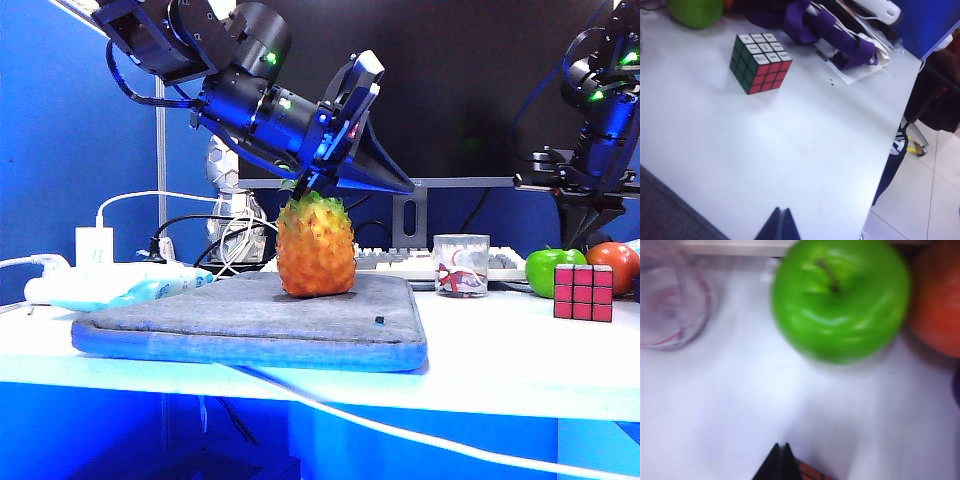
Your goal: Rotate the Rubik's Cube so that its red face is facing towards you.
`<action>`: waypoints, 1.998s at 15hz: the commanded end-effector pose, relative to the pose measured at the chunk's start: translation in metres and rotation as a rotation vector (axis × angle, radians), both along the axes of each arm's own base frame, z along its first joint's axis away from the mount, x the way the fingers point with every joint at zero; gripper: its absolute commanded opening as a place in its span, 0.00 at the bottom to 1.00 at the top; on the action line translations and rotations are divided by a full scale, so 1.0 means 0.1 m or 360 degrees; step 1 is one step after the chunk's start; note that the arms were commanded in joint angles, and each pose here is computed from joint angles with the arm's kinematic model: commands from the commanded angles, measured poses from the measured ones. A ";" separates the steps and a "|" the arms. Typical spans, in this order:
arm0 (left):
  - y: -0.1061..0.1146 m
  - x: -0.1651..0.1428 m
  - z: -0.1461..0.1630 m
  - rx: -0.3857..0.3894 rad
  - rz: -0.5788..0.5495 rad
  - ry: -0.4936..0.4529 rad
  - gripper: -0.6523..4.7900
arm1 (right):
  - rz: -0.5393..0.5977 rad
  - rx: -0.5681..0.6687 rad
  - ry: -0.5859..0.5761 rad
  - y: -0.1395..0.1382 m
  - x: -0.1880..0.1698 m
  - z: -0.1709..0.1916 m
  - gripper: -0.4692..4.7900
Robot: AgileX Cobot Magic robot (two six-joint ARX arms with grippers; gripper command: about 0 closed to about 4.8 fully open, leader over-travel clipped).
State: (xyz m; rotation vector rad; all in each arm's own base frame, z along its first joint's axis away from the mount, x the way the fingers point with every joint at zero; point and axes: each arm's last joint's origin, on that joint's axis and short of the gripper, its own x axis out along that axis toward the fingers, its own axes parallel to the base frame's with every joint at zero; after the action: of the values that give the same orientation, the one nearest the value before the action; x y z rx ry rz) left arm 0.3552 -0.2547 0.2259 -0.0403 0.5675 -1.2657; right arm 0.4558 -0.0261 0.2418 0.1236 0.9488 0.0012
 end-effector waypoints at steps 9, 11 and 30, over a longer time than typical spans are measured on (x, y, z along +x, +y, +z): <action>-0.02 0.00 0.02 -0.0029 -0.0041 -0.0014 0.11 | 0.0041 -0.0026 0.0174 0.03 -0.10 -0.05 0.08; -0.02 -0.01 0.02 -0.0022 -0.0043 -0.0003 0.11 | 0.0047 -0.0015 0.0212 0.03 -0.12 -0.09 0.08; -0.01 -0.05 -0.03 0.0007 -0.0105 0.0073 0.11 | 0.0041 -0.0124 0.0140 0.09 -0.09 -0.09 0.08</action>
State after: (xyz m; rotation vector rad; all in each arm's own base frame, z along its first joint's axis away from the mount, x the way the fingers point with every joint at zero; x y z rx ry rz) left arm 0.3505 -0.2545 0.2212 -0.0536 0.6335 -1.3160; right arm 0.4479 -0.0119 0.2315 0.0425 1.0293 -0.0004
